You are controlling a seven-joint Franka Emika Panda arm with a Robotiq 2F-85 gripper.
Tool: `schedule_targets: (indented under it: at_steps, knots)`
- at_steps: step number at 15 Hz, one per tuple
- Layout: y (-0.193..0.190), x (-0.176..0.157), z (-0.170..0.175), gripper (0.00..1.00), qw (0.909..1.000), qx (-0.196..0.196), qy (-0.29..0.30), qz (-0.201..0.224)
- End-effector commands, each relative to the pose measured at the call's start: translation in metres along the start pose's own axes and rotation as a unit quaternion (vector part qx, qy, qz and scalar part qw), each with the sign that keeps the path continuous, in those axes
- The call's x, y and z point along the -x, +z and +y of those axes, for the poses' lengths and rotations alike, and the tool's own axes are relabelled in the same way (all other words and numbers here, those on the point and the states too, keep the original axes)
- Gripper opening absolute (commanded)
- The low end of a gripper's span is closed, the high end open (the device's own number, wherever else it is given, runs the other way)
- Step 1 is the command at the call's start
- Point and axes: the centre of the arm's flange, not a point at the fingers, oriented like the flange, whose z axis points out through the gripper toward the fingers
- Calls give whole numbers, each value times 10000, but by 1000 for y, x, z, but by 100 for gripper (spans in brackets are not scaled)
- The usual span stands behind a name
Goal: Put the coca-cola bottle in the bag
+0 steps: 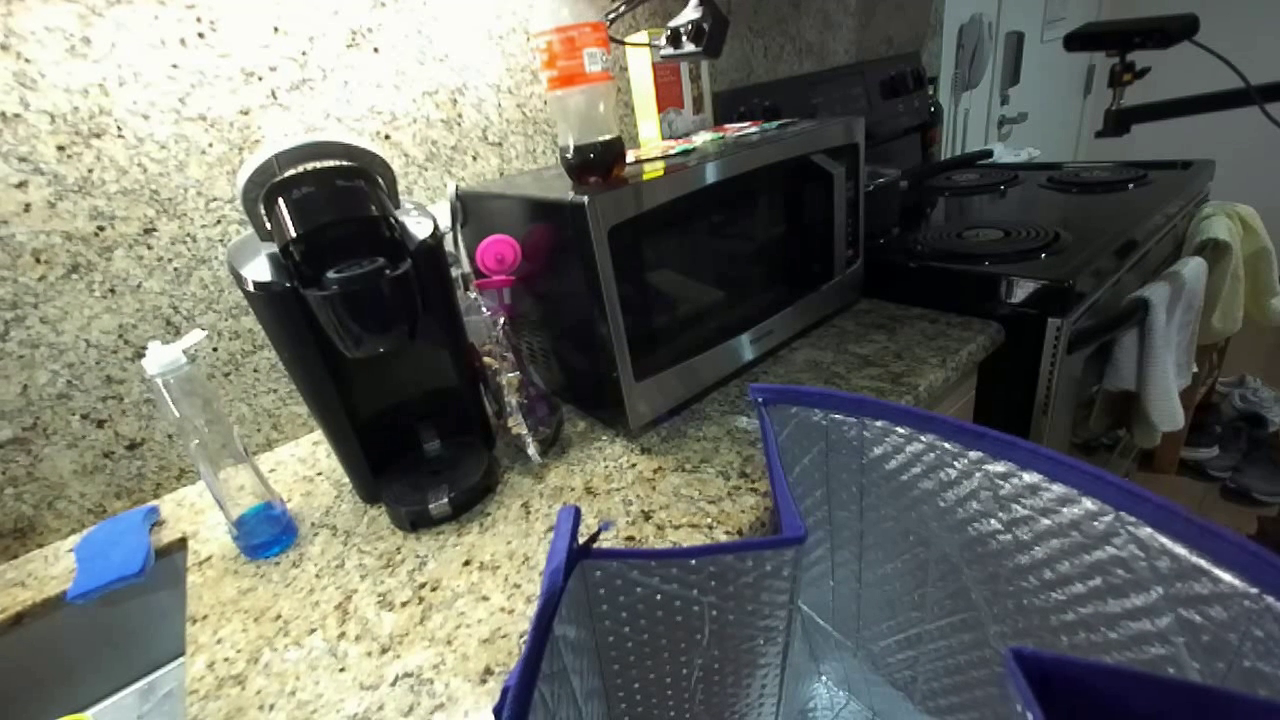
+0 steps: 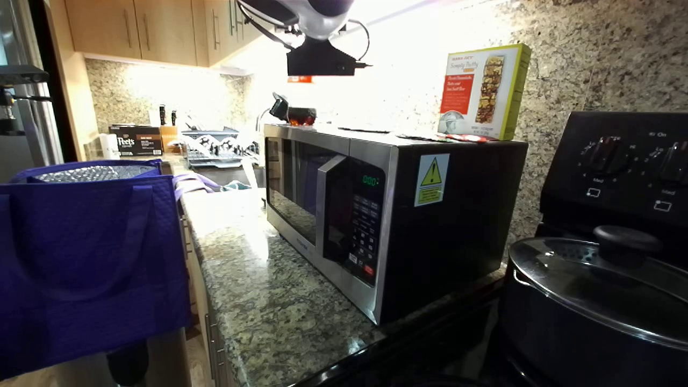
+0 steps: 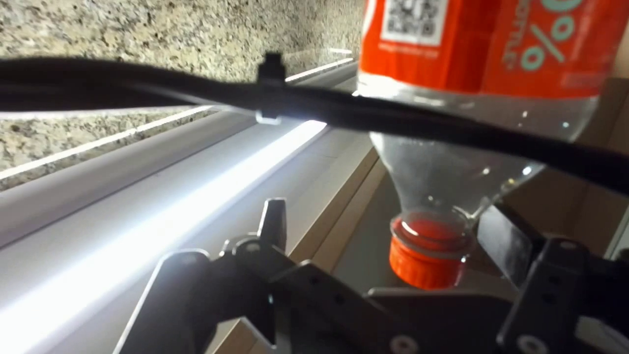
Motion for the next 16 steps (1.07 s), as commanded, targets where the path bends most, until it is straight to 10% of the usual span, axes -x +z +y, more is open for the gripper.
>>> schedule_targets:
  at_steps: [1, 11, 16]
  knots:
    - [6, -16, -1, 74, 9988, 218, 74, -428]
    - [7, -27, -13, 8, 9986, 222, 45, -481]
    - [5, -25, -19, 2, 9992, 216, 15, -349]
